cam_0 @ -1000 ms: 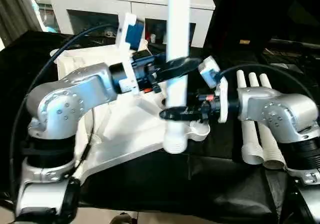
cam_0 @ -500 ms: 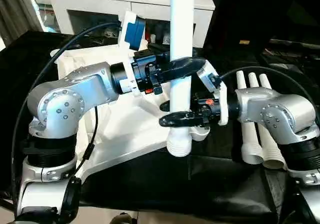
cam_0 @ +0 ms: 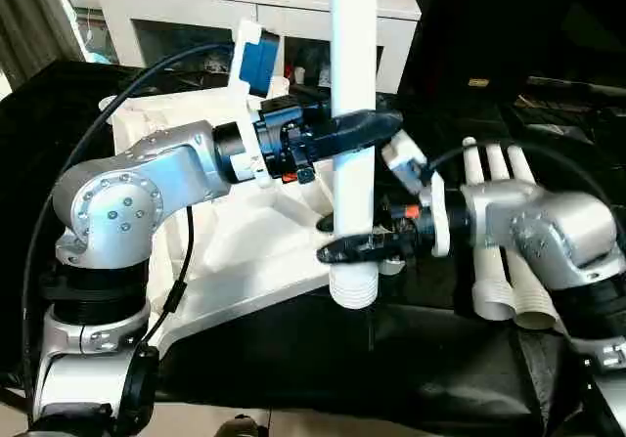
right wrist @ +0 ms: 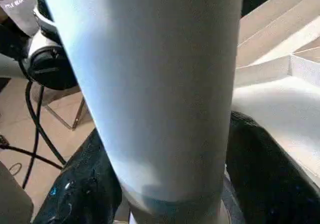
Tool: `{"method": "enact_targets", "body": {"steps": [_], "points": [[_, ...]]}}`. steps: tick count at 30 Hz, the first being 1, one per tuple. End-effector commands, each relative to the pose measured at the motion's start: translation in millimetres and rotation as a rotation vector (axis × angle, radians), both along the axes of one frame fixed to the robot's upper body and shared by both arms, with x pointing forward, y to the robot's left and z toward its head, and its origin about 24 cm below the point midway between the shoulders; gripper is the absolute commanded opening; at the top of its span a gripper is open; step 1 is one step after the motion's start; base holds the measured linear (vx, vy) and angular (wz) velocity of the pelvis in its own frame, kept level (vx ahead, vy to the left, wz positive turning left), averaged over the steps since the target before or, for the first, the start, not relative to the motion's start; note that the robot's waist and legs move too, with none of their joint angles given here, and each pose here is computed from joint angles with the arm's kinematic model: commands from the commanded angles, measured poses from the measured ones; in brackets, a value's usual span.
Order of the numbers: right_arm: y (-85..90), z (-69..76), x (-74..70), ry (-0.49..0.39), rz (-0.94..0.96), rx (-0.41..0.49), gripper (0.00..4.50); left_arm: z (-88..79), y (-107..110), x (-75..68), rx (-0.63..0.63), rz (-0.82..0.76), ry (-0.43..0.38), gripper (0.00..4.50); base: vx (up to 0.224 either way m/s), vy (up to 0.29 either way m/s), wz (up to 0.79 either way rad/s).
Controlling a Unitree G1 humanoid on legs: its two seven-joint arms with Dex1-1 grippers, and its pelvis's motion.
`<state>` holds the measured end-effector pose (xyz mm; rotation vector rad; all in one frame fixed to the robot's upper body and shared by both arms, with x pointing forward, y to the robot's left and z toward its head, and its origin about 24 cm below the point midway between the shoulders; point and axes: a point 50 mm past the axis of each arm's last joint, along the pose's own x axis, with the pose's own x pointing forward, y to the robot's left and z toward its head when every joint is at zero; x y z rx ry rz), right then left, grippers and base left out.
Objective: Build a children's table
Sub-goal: Pick table leg
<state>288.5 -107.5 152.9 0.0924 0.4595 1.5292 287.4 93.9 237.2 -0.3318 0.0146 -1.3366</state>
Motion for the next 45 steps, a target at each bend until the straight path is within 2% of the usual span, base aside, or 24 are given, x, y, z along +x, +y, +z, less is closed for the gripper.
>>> {"method": "enact_targets", "body": {"steps": [1, 21, 22, 30, 31, 42, 45], "points": [[-3.1, -1.9, 0.0, -0.026, -0.018, -0.039, 2.90, 11.0, -1.0, -3.8, -0.029, -0.042, -0.038, 1.77, 0.000, 0.000, 0.00], [-1.0, 2.7, 0.4, -0.013, -0.020, 0.034, 2.90, 8.8, -4.2, -7.8, -0.022, -0.076, -0.037, 1.77, 0.000, 0.000, 0.00], [-1.2, 3.1, 0.6, -0.011, -0.020, 0.037, 2.72, 8.3, -4.1, -7.9, -0.021, -0.077, -0.037, 1.77, 0.000, 0.000, 0.00], [-2.0, 4.3, 0.3, 0.002, -0.017, 0.051, 2.23, 8.7, -2.6, -8.4, -0.023, -0.079, -0.043, 1.77, 0.000, 0.000, 0.00], [-2.0, 4.7, 0.4, 0.002, -0.017, 0.052, 2.05, 9.4, -1.7, -8.1, -0.028, -0.078, -0.044, 1.77, 0.000, 0.000, 0.00], [-0.8, 4.5, -0.1, -0.001, -0.014, 0.053, 1.97, 11.5, -3.7, -9.8, -0.048, -0.099, -0.051, 1.77, 0.000, 0.000, 0.00], [-0.1, 4.1, 0.9, -0.025, -0.024, 0.048, 1.97, 11.4, -4.5, -12.0, -0.047, -0.115, -0.064, 1.77, 0.000, 0.000, 0.00]]}}
